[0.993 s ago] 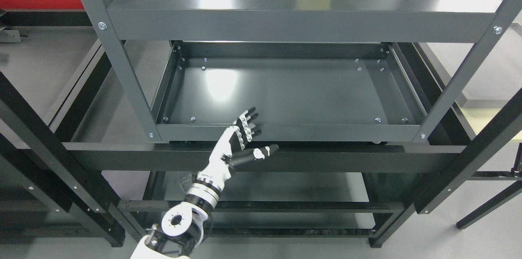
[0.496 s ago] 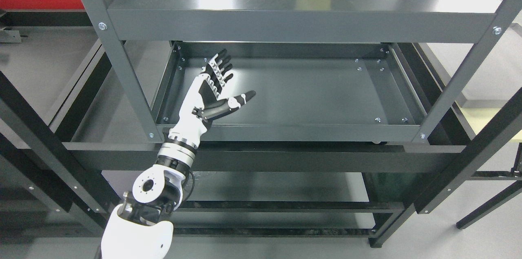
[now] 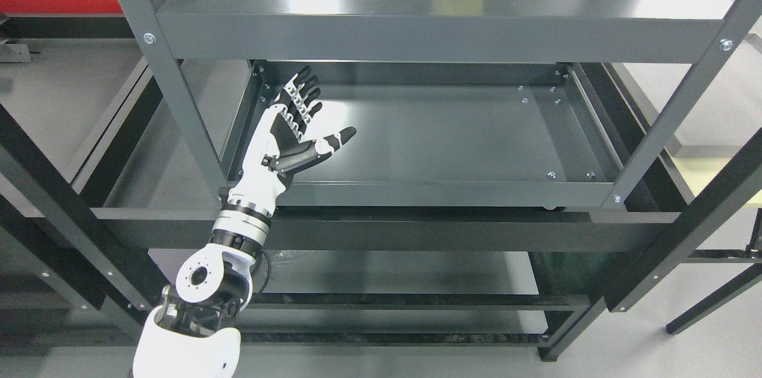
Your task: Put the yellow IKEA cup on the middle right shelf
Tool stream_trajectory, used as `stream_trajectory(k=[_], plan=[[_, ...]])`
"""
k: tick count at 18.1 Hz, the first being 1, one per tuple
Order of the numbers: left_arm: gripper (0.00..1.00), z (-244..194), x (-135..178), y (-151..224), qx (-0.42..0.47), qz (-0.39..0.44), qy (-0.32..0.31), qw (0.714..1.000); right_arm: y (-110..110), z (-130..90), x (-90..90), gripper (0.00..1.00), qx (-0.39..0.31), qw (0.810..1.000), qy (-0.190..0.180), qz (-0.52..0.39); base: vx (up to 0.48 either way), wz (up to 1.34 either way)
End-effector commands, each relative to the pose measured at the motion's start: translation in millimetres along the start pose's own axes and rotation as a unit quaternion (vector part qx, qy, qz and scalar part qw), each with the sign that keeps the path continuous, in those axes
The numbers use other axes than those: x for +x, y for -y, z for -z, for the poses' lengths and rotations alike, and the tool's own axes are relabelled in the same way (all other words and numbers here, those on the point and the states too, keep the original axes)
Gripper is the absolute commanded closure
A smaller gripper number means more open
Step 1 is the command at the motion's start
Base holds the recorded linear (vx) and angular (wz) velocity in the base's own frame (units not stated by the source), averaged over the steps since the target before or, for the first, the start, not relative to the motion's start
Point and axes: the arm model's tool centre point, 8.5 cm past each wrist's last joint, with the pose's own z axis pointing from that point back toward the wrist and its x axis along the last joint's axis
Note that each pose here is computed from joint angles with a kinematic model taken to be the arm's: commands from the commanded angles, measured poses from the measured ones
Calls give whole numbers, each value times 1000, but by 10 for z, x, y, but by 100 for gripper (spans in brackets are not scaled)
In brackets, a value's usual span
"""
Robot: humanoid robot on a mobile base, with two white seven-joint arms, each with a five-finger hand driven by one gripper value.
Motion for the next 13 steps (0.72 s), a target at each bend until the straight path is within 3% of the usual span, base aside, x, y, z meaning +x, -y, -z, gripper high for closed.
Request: stream_trajectory(k=[1,13], plan=[[1,-316,-184,1,3,12,5,1000,98,6,-90,1,-6,1000,-7,2,0,0],[1,-483,-351,39,4,6,-7,1000,98,6,-90,1,-6,1000,-7,2,0,0]])
